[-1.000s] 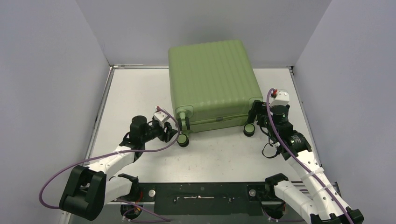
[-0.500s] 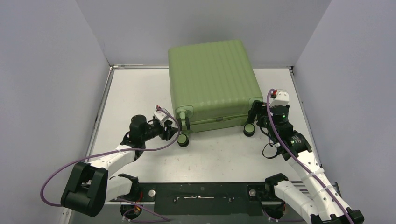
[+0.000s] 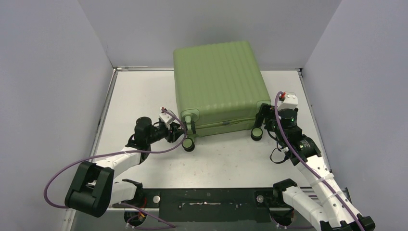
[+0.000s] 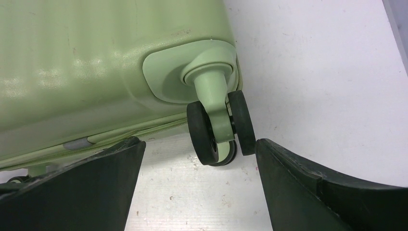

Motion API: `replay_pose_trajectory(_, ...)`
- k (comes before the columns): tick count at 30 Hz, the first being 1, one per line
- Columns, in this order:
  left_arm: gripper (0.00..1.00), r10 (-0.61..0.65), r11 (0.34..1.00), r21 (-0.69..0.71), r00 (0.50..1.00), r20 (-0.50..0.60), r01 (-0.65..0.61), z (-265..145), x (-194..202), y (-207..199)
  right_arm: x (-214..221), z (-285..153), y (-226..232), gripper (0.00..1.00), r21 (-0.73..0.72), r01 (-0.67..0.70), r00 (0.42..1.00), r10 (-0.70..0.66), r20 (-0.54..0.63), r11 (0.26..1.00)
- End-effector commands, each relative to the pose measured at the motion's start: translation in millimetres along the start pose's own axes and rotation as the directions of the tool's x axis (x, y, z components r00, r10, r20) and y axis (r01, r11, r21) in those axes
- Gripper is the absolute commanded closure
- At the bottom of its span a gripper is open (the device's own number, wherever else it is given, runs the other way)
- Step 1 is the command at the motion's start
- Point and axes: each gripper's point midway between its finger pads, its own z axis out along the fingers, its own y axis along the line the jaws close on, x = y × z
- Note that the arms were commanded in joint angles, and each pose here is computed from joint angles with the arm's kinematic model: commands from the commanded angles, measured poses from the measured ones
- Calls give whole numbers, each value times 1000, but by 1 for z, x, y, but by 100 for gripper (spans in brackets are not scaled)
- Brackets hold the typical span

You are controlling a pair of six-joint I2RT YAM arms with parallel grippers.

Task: Pack the luggage
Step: Zip the luggage at the center of the board.

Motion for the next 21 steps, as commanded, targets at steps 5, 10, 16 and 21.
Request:
replay_pose_trajectory(5, 66, 52, 998, 14, 995, 90, -53, 5, -32, 3, -19, -2, 9, 12, -29, -22, 998, 23, 51, 999)
replay_pose_trajectory(10, 72, 58, 998, 9, 994, 94, -60, 5, -33, 3, -19, -2, 9, 13, -29, -22, 998, 23, 51, 999)
replay_pose_trajectory(16, 82, 59, 998, 9, 994, 92, -60, 6, -31, 4, -17, -3, 8, 13, -29, -25, 998, 27, 48, 999)
replay_pose_trajectory(21, 96, 56, 998, 7, 995, 86, -56, 5, -29, 4, -17, -2, 9, 13, -31, -28, 998, 29, 48, 999)
